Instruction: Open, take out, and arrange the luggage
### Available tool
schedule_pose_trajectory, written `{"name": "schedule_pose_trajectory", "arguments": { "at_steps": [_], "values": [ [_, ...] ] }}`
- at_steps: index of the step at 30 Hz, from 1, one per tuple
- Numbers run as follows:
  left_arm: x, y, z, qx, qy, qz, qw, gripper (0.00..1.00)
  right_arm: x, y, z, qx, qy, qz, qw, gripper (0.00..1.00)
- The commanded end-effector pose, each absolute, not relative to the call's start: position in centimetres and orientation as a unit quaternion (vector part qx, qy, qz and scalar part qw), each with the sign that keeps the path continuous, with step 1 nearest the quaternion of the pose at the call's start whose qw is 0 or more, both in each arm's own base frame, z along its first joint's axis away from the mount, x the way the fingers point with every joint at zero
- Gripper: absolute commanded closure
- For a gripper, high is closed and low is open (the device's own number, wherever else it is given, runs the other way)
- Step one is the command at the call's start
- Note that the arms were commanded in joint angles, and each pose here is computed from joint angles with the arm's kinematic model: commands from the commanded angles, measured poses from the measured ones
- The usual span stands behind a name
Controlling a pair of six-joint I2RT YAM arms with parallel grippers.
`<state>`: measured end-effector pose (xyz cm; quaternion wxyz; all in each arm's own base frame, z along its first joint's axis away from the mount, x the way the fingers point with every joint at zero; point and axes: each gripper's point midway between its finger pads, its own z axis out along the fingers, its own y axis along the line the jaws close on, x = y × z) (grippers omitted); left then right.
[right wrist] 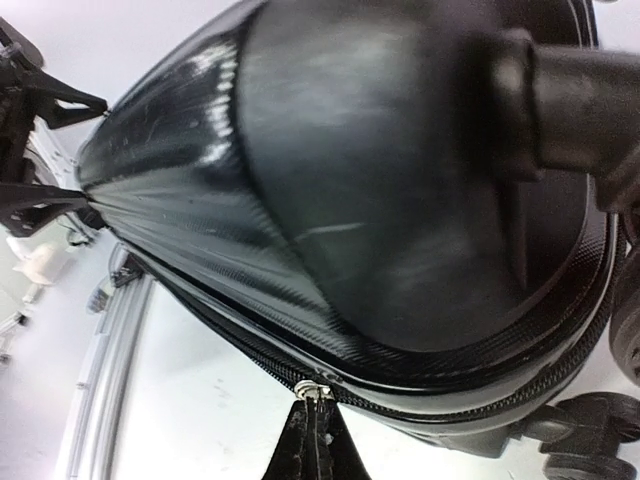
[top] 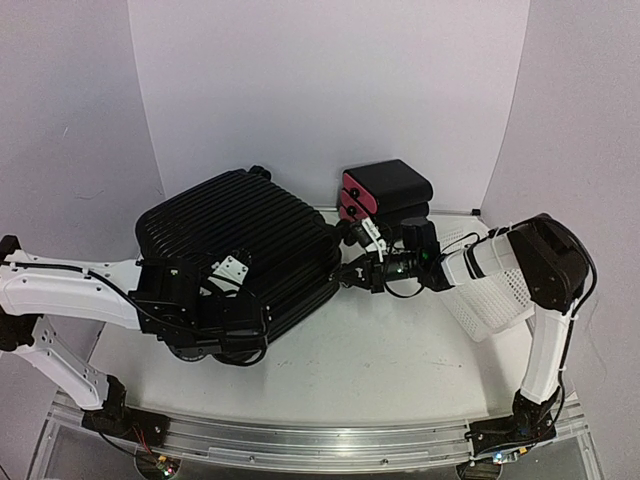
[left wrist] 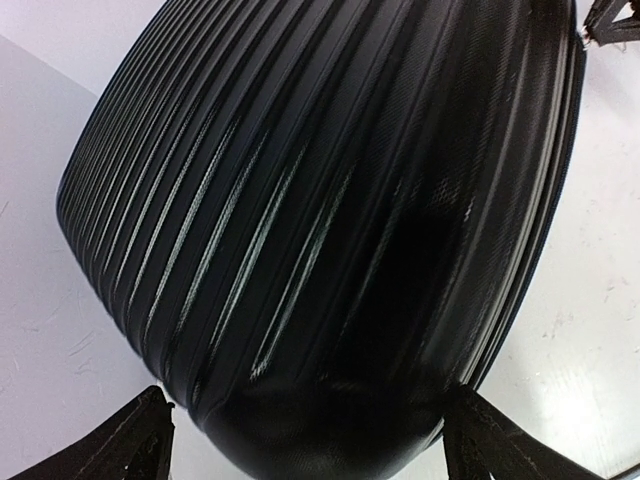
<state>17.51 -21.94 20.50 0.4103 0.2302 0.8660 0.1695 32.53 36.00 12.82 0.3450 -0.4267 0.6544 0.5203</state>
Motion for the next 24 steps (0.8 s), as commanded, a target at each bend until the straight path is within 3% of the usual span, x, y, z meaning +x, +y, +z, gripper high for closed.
{"name": "schedule_pose_trajectory", "arguments": {
  "at_steps": [1,8,15,19,24],
  "values": [
    [18.3,-17.7,21.3,0.216,0.86,0.224,0.404,0.06,34.7,35.8,16.5,-0.433,0.61,0.561,0.355,1.0],
    [18.1,-17.9,23.3,0.225,0.877,0.174,0.387,0.03,35.5,36.6,16.9,-0.424,0.609,0.565,0.362,1.0],
    [17.7,-27.0,32.4,0.282,0.853,-0.12,0.422,0.0,32.3,39.1,15.6,-0.424,0.633,0.52,0.386,1.0],
    [21.5,-29.8,37.4,0.26,0.815,-0.211,0.473,0.01,30.1,41.4,14.7,-0.428,0.644,0.498,0.394,1.0],
    [28.1,-35.5,37.5,0.286,0.816,-0.251,0.435,0.08,26.9,44.5,14.9,-0.441,0.637,0.49,0.399,1.0]
  ]
}}
